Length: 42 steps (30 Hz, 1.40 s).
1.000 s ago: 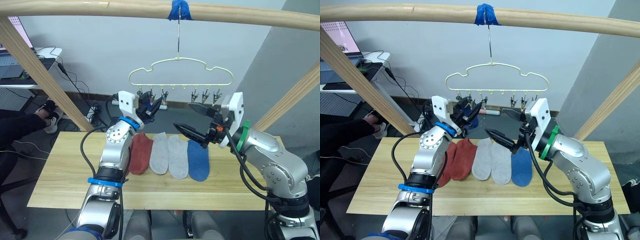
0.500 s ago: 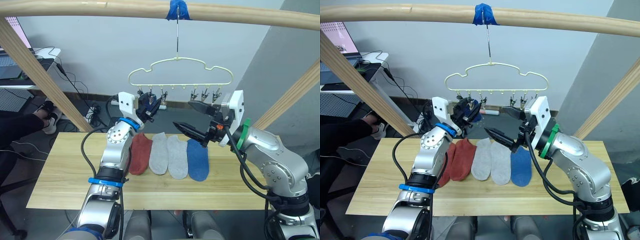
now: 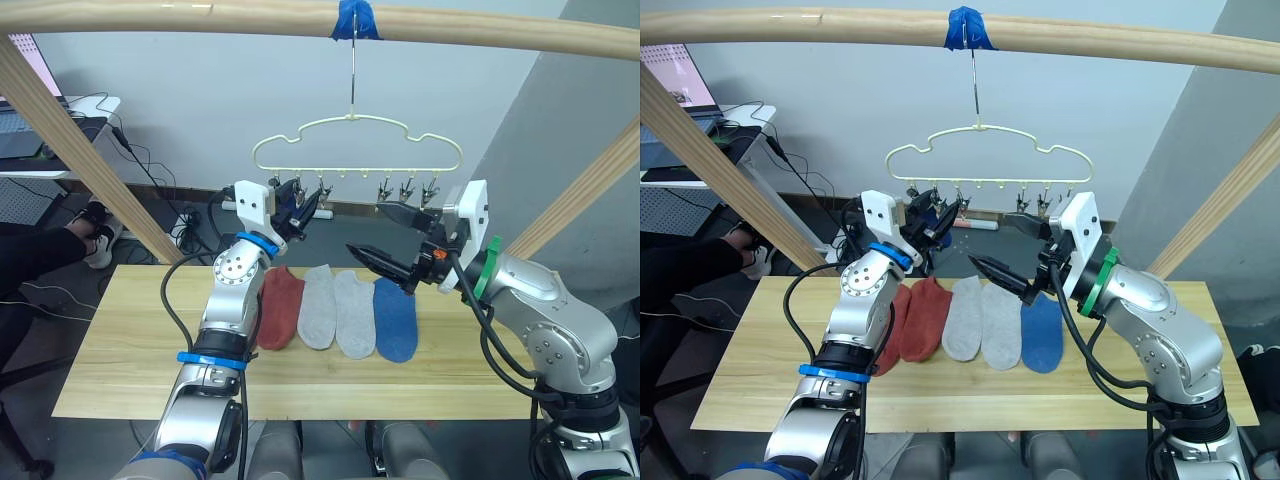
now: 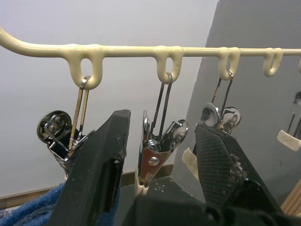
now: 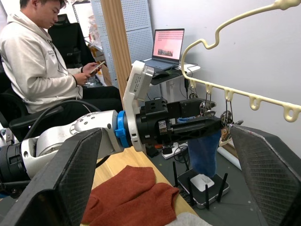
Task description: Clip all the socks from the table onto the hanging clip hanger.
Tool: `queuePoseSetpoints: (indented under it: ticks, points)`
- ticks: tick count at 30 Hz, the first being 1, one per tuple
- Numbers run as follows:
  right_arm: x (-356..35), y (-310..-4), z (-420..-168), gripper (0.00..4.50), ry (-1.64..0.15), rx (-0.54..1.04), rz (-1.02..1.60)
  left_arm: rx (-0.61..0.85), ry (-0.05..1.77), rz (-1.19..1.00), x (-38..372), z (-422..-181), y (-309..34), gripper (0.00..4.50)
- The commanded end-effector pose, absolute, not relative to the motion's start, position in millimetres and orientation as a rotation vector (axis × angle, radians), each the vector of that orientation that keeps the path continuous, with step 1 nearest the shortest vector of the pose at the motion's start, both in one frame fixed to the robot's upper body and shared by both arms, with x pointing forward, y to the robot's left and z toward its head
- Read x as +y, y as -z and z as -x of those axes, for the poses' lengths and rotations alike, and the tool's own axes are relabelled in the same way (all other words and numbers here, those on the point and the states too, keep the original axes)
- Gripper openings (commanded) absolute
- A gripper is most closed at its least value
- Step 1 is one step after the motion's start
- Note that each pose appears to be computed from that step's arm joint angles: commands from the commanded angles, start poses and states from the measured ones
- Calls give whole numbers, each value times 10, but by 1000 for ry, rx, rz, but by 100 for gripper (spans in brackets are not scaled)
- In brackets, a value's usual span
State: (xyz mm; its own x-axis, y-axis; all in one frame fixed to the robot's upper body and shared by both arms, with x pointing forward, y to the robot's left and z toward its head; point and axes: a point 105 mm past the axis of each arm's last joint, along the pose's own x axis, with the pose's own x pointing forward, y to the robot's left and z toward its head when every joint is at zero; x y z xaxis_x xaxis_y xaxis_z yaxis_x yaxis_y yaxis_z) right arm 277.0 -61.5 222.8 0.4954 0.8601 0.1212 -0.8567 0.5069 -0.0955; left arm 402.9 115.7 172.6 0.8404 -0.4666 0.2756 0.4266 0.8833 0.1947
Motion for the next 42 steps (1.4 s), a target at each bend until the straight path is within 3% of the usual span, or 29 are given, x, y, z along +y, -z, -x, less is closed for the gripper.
queuePoseSetpoints:
  ticks: [1, 6, 8, 18, 23, 27, 31, 42]
  points:
    - [-609, -2326, -2688, 450, -1059, -208, 35, -387, 477, -135, 1131, -4020, -1888, 191]
    - [-608, -2325, -2685, 450, -1059, -206, 34, -396, 482, -131, 1126, -4012, -1907, 57]
    - [-602, -2335, -2683, 450, -1059, -206, 33, -400, 483, -132, 1124, -4010, -1918, 27]
    - [-615, -2247, -2705, 450, -1034, -160, 39, -383, 501, -154, 1146, -3994, -1929, 26]
    - [-770, -1626, -2961, 450, -907, 60, 189, -218, 559, -39, 1187, -3978, -1843, 26]
    - [-1015, -1051, -3235, 450, -743, 243, 247, 5, 674, 222, 1193, -3860, -1810, 26]
    - [-1085, -669, -3374, 450, -715, 336, 323, 173, 751, 449, 1237, -3750, -1833, 26]
    - [-1165, -58, -3546, 450, -693, 487, 370, 283, 789, 617, 1261, -3653, -1903, 26]
